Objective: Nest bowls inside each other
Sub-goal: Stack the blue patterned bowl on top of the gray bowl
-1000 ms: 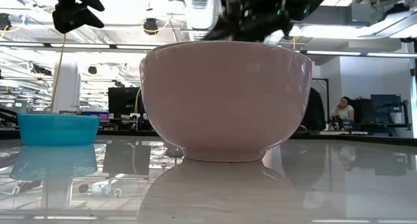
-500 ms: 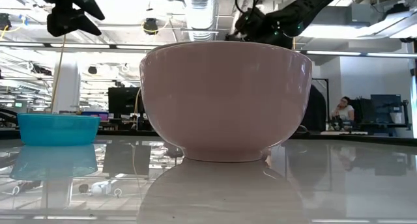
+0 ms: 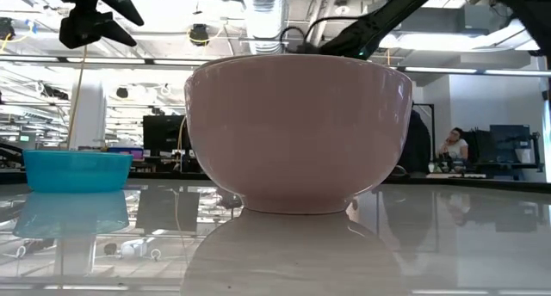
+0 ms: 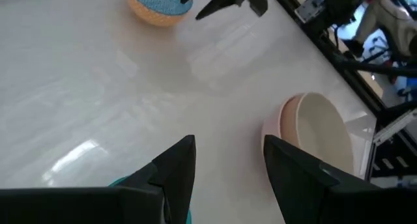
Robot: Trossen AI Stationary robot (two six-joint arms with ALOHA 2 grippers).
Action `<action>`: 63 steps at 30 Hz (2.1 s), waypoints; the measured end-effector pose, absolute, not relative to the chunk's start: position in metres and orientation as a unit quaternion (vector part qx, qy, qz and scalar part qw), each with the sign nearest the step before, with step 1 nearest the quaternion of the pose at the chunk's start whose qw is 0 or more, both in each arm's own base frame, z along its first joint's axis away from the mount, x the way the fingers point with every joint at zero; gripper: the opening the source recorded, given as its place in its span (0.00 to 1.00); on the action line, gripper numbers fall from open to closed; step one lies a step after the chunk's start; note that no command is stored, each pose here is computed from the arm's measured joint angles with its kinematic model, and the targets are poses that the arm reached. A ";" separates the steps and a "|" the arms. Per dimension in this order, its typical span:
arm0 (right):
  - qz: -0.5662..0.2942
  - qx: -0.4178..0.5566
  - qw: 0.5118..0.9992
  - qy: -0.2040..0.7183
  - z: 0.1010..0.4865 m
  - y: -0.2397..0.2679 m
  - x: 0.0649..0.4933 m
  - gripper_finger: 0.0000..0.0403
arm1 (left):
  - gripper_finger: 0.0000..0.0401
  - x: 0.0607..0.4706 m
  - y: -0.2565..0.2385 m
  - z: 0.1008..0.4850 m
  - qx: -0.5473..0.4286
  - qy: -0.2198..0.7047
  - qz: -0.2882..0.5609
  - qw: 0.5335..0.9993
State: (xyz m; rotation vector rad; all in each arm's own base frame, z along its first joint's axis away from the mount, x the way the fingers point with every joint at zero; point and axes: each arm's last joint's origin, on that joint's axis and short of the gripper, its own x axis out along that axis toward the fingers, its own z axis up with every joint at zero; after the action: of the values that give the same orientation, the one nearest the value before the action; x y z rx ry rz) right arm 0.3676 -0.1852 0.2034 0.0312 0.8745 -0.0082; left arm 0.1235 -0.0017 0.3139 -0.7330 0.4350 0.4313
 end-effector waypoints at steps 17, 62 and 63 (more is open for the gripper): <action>-0.038 0.067 0.851 0.519 0.193 -0.210 0.397 0.10 | 0.43 0.151 -0.004 0.308 -0.345 0.218 0.215 0.888; -0.003 0.272 0.921 0.279 0.358 0.124 0.296 0.11 | 0.43 0.064 0.004 0.329 -0.270 0.127 0.174 0.939; 0.020 0.289 0.926 0.242 0.357 0.129 0.297 0.11 | 0.43 0.064 0.004 0.329 -0.270 0.127 0.174 0.938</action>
State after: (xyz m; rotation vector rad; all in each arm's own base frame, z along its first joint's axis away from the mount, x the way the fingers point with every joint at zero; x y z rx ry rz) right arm 0.2970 0.1293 0.3570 0.5931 0.4963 0.0403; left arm 0.0639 0.0044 0.3292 -0.5517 0.2586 0.3553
